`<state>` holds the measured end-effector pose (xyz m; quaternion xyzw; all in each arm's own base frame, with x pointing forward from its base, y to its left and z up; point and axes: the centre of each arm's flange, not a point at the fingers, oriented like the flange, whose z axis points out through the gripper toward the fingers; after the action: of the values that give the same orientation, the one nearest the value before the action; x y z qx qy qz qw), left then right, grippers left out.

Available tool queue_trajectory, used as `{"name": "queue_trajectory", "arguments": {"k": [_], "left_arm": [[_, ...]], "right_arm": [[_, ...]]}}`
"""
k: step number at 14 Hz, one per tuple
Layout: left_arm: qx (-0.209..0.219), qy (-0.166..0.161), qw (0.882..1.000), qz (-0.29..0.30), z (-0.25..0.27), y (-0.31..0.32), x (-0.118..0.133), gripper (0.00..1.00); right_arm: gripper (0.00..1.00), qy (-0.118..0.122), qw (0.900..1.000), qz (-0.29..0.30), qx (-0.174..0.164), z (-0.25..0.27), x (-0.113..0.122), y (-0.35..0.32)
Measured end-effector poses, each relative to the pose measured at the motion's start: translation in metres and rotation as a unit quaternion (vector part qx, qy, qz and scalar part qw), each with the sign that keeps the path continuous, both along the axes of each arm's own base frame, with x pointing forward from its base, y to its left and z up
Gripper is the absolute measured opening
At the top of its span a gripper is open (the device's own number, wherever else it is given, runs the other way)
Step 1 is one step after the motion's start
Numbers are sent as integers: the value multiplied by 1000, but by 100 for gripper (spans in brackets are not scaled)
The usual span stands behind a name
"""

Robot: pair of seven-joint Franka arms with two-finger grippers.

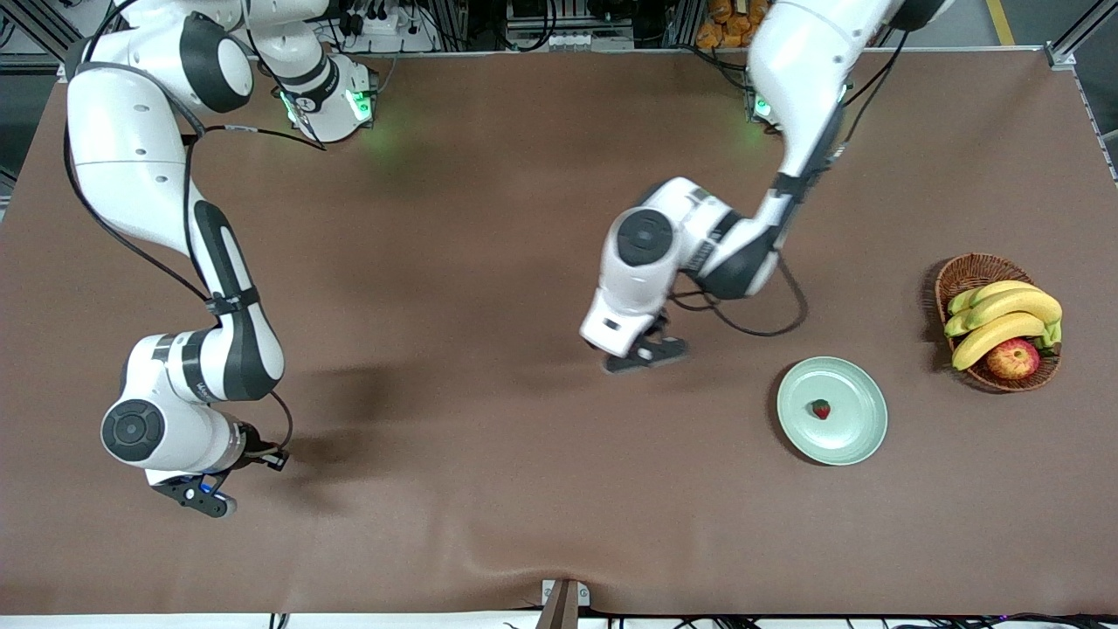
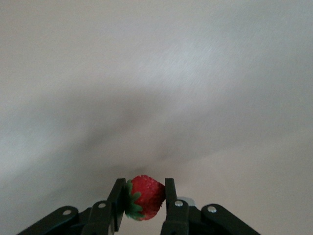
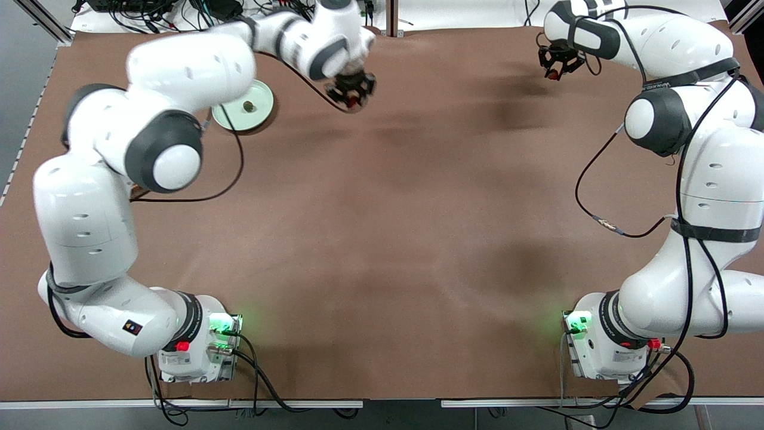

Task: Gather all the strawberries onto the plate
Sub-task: 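Drop the strawberry on the plate with the left gripper while the right gripper carries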

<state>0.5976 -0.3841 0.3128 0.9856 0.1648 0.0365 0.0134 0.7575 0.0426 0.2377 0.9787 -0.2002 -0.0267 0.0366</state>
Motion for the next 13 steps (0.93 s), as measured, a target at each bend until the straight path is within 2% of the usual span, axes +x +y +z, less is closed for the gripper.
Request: {"name": "queue_trajectory", "arguments": {"k": [3, 5, 8, 13], "left_arm": [[-2, -8, 996, 91, 14, 111, 57, 35], [1, -2, 991, 137, 7, 174, 78, 35], [8, 15, 983, 181, -16, 236, 90, 35], [46, 32, 977, 204, -70, 306, 99, 35]], "right_arm": [[37, 31, 999, -36, 17, 26, -10, 52], [37, 40, 996, -70, 29, 41, -17, 91], [37, 48, 989, -132, 41, 47, -35, 168], [37, 65, 979, -189, 42, 49, -92, 308]]}}
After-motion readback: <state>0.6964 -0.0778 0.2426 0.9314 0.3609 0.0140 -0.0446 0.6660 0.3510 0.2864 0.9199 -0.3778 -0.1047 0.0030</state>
